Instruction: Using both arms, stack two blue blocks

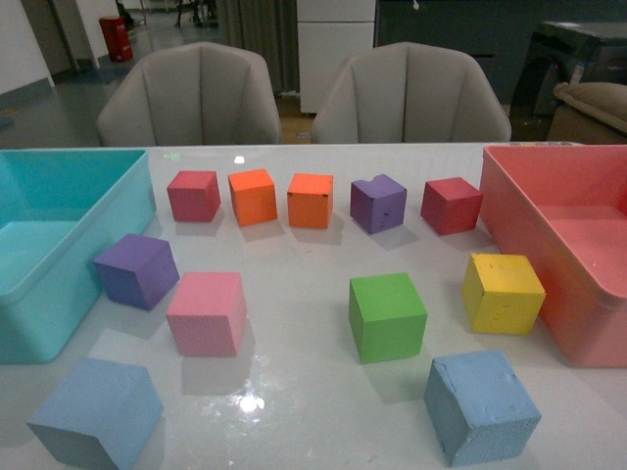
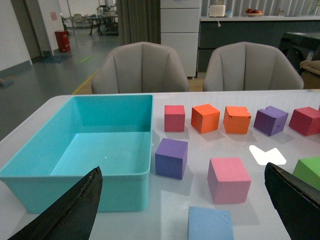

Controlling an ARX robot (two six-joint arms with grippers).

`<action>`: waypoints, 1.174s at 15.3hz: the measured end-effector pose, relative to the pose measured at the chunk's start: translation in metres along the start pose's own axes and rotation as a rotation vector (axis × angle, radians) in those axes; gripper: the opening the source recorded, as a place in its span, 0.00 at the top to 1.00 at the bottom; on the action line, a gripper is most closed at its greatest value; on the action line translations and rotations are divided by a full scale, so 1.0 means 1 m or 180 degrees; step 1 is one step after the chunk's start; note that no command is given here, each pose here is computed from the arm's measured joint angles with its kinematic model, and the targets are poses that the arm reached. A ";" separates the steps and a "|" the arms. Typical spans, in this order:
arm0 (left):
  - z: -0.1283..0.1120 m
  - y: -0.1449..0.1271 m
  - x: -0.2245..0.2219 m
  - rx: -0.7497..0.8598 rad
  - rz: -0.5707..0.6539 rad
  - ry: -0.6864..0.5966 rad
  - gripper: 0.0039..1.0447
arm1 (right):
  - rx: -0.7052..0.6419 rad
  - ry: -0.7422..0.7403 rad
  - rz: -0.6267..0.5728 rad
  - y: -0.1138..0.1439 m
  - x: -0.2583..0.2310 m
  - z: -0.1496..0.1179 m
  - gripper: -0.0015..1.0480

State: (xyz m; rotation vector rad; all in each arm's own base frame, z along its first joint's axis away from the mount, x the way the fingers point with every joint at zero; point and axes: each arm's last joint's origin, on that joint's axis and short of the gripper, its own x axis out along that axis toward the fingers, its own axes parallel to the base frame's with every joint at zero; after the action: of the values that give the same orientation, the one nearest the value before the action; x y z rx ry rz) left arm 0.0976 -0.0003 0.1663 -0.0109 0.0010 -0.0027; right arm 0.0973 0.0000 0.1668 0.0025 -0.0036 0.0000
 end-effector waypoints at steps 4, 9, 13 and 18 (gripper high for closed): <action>0.000 0.000 0.000 0.0000 0.0000 0.0000 0.06 | 0.0000 0.0000 0.0000 0.000 0.000 0.000 0.06; 0.000 0.000 0.000 0.0000 0.0000 0.0001 0.06 | 0.0020 0.0395 -0.0226 0.001 0.001 -0.002 0.06; 0.000 0.000 0.000 0.0000 0.0000 0.0001 0.06 | 0.0175 0.0376 -0.0325 0.012 0.080 0.068 0.06; 0.000 0.000 0.000 0.0000 0.0000 0.0001 0.06 | 0.0118 0.1755 0.0263 0.074 0.170 0.007 0.06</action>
State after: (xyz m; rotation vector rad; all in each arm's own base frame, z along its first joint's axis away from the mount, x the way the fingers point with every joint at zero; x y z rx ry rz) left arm 0.0976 -0.0003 0.1663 -0.0109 0.0013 -0.0027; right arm 0.2670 0.0742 0.1745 0.0395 0.5475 0.0833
